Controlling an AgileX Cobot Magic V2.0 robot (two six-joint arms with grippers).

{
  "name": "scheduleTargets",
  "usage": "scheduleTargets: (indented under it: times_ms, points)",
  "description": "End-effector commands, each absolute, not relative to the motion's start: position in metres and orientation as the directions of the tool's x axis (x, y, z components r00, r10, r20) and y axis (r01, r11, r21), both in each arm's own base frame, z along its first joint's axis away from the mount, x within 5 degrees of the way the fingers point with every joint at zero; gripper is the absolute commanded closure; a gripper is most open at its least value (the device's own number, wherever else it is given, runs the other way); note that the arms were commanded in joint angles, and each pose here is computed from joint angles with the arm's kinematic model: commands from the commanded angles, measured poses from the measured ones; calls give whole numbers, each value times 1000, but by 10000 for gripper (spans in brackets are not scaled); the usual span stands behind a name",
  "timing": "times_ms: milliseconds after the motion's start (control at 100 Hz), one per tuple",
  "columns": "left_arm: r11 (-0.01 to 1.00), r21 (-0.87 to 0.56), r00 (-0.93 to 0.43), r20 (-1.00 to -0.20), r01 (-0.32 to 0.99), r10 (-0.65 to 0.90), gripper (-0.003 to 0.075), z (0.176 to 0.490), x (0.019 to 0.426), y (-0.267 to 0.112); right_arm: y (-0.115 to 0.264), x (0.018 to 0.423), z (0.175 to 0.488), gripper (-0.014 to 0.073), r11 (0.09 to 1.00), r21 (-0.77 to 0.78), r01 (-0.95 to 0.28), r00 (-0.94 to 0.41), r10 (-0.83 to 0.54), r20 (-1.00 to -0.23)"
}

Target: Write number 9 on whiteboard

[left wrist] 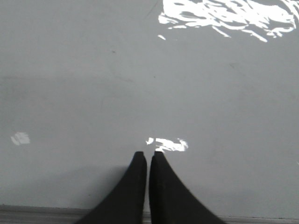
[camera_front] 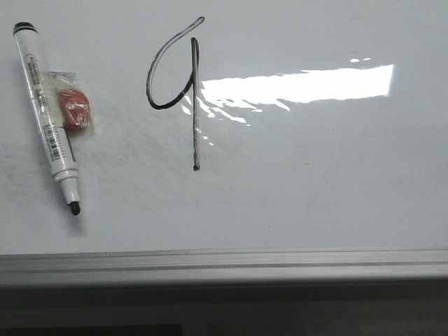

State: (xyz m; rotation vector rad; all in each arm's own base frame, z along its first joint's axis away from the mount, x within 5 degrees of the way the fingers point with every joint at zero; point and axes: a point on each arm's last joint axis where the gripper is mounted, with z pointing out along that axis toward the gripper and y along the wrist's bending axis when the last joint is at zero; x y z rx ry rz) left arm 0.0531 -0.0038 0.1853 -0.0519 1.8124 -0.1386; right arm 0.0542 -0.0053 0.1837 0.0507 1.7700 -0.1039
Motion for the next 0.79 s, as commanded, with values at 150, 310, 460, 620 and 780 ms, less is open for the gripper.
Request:
scheduleTargets:
  times_ms: [150, 310, 460, 620, 780]
  points:
    - [990, -137, -221, -967, 37, -126, 741, 176, 53, -4, -6, 53, 180, 659, 993, -71, 94, -207, -50, -977]
    - [990, -137, -221, -967, 37, -126, 741, 176, 53, -4, -6, 53, 180, 659, 993, -71, 94, -207, -50, -977]
    - [990, -137, -221, -967, 37, -126, 741, 176, 53, -4, -6, 53, 180, 659, 993, -71, 94, -207, -50, -977]
    - [990, -137, -221, -967, 37, -126, 741, 176, 53, -4, -6, 53, 180, 659, 993, -71, 94, -207, -50, -977]
    - [990, -137, -221, -967, 37, -126, 741, 176, 53, -4, -6, 53, 180, 659, 993, -71, 94, -207, -50, -977]
